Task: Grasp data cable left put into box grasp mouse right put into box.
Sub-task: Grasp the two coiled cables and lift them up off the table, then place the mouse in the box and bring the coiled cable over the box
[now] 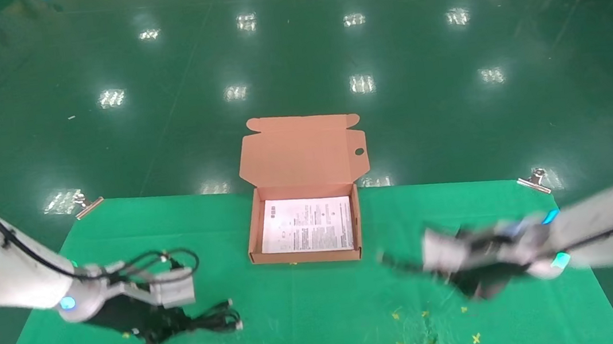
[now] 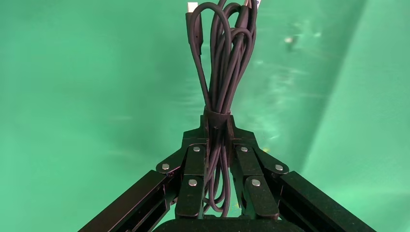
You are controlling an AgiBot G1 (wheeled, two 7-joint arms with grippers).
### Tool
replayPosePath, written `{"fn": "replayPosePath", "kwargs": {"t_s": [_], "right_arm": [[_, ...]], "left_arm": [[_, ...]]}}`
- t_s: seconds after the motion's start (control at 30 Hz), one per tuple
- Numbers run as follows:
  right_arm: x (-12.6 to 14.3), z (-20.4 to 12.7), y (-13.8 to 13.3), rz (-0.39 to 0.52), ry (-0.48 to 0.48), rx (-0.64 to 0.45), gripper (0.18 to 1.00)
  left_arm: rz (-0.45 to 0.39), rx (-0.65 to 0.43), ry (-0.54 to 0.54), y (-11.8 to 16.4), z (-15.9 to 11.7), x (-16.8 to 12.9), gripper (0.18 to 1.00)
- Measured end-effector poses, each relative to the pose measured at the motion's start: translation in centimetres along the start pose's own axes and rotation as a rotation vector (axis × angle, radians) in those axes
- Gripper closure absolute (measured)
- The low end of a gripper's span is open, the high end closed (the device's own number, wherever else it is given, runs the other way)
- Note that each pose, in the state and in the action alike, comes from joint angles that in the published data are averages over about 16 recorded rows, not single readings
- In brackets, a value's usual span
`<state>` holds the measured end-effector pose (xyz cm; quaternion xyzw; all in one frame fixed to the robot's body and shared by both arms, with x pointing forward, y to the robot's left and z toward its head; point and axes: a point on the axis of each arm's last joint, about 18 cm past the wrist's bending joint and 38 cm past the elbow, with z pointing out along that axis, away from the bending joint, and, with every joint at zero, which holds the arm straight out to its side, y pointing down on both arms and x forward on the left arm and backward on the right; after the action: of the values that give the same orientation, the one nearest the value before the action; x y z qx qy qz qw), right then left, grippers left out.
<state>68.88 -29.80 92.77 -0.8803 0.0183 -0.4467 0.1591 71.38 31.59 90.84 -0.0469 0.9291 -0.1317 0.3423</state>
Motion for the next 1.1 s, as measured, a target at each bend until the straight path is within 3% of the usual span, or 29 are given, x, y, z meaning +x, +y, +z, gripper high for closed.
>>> {"fn": "replayPosePath", "kwargs": {"t_s": [0.23, 0.53, 0.77, 1.1], "right_arm": [[8.4, -6.2, -3.9, 0.043, 0.24, 0.113, 0.946], [15.9, -11.4, -13.3, 0.022, 0.44, 0.338, 0.946], [18.5, -12.5, -19.4, -0.024, 0.497, 0.442, 0.946], [18.6, -11.2, -22.4, -0.093, 0.486, 0.451, 0.946]], "left_arm": [[0.114, -0.026, -0.201, -2.8, -5.8, -5.6, 0.943], [0.184, 0.006, -0.485, -8.5, -12.3, -11.1, 0.944], [0.165, 0.056, -0.614, -11.6, -15.2, -13.4, 0.944], [0.145, 0.06, -0.665, -12.8, -16.9, -14.6, 0.944]]}}
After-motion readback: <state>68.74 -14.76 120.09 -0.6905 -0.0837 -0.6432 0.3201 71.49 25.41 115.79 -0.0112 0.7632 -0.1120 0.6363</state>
